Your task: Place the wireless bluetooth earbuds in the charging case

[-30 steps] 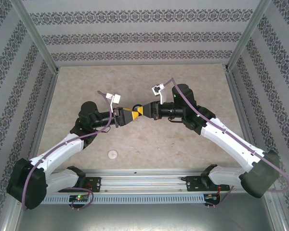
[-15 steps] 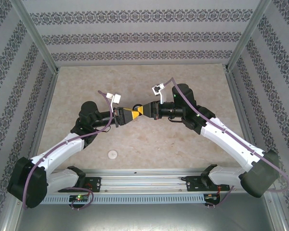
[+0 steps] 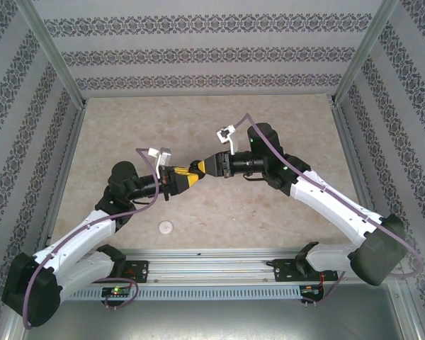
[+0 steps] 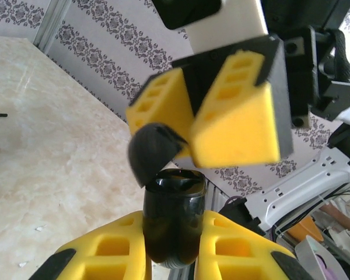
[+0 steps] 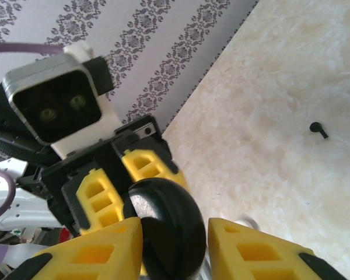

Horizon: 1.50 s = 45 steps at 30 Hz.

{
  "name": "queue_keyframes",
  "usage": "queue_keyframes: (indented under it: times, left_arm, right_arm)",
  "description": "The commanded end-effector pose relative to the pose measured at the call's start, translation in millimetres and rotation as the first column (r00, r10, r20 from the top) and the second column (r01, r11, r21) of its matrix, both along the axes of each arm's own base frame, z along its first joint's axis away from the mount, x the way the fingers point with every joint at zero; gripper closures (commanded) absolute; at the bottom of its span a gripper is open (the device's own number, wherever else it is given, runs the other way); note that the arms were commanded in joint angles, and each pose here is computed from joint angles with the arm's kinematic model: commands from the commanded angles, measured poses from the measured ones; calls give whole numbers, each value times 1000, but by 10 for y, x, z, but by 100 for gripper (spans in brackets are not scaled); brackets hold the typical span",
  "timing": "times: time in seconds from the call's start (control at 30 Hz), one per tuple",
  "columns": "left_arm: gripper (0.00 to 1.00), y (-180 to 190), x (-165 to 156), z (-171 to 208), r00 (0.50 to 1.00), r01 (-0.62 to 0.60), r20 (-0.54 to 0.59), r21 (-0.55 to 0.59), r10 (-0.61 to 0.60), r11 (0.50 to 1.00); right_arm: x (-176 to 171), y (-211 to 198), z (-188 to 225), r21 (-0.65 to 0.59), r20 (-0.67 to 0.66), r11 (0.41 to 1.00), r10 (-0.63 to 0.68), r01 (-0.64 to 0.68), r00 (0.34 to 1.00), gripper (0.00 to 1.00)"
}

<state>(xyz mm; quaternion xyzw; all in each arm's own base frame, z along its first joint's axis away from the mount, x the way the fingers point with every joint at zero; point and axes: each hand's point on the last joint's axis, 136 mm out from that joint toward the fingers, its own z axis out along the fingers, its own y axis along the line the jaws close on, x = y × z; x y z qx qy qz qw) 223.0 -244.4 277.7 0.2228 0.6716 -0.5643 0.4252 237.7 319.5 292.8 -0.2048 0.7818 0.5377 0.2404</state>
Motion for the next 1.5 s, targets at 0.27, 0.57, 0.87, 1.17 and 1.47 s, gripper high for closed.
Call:
queue_keyframes:
  times: [0.27, 0.57, 0.87, 1.17, 1.47]
  left_arm:
    - [100, 86, -112, 88, 991, -37, 131, 11, 35, 999]
    - [100, 375, -85, -117, 968, -228, 141, 127, 210, 965]
    - [100, 995, -202, -358, 875, -485, 175, 323, 452, 813]
    - [100, 1175, -446, -429, 869, -493, 177, 379, 462, 783]
    - [100, 1177, -594, -504, 882, -466, 106, 345, 459, 815]
  right_arm:
    - [126, 20, 7, 2, -79, 999, -33, 34, 996, 58]
    - [167, -44, 79, -32, -102, 995, -97, 94, 990, 49]
    - [421, -7, -514, -372, -81, 907, -245, 199, 966, 50]
    - [761, 717, -1050, -563, -16, 820, -129, 98, 992, 53]
    - [1022, 1389, -1655, -737, 46, 675, 108, -39, 993, 55]
